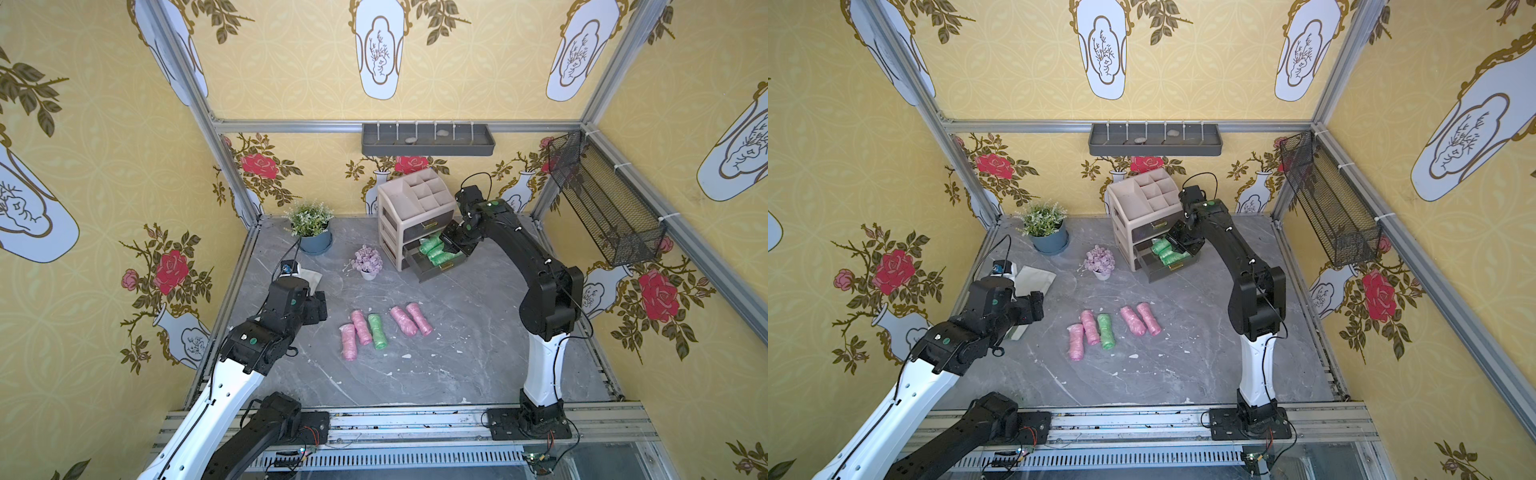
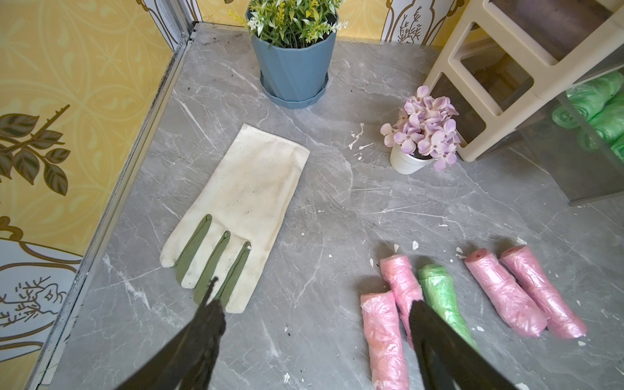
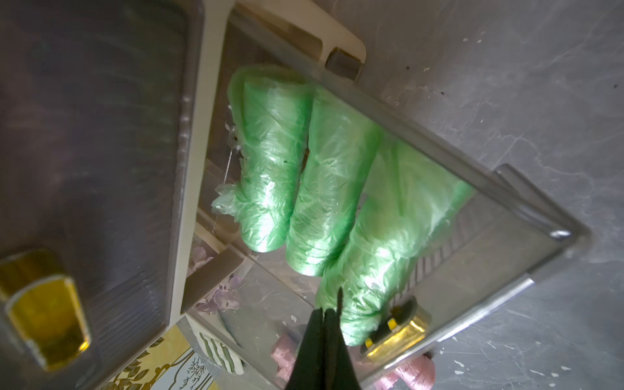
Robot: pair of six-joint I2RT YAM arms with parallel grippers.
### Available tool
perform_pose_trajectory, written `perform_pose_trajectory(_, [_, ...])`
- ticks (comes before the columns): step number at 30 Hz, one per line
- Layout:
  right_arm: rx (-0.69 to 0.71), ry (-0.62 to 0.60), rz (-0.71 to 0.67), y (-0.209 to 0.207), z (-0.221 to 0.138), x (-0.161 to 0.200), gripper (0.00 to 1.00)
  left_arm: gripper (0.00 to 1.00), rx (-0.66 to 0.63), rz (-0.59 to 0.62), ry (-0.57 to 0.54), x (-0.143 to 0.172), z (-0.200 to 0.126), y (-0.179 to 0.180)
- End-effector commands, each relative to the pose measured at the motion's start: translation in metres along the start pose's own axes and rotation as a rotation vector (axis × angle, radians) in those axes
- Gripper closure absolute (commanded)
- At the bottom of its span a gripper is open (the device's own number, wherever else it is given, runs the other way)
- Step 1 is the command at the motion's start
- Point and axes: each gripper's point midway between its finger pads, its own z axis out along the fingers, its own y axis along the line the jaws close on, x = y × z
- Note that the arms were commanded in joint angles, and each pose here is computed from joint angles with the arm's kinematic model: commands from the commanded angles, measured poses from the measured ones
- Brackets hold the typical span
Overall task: Sort the rolls of trash bags by color and place them into the drawer
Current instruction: Place the roll of trash bags in the drawer, then pick up the roll of trash bags from the center of the board.
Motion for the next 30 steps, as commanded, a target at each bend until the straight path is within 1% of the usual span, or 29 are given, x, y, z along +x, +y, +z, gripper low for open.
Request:
perform_pose_trajectory(1, [-0.011,0.005,-0.018,0.003,0.006,0.0,0.94,0.13,-0.003,0.0,-0.01,-0.001,0.001,0.0])
perform_pose_trajectory(11, [0.037,0.061,-0.028,-0.01,0.028,0.005,0.94,0.13,-0.009,0.001,-0.008,-0.001,0.001,0.002])
perform_pose_trajectory(14, [0.036,0.06,-0.03,-0.009,0.029,0.002,0.94,0.13,-0.008,0.001,-0.01,-0.001,0.001,0.002])
perform_pose_trajectory(16, [0.025,0.051,-0.034,-0.004,0.025,0.0,0.92,0.13,-0.009,0.001,-0.01,-0.001,0.001,0.002])
perform_pose_trajectory(18, [0.001,0.023,-0.045,0.005,0.015,-0.004,0.88,0.13,-0.011,0.001,-0.01,-0.001,0.001,0.002])
perform_pose_trajectory(22, [-0.048,-0.068,-0.07,0.024,-0.02,-0.012,0.78,0.13,-0.014,0.0,-0.01,-0.001,0.001,0.003])
perform_pose_trajectory(24, [-0.07,-0.105,-0.088,0.031,-0.037,-0.011,0.74,0.13,-0.013,0.0,-0.01,-0.001,0.001,0.003])
perform_pose_trajectory(27, [-0.116,-0.164,-0.146,0.046,-0.066,-0.003,0.7,0.13,-0.012,-0.002,-0.01,-0.001,0.001,0.003])
perform_pose_trajectory(30, [-0.16,-0.205,-0.239,0.061,-0.086,0.015,0.68,0.13,-0.012,-0.002,-0.012,-0.002,0.0,0.003])
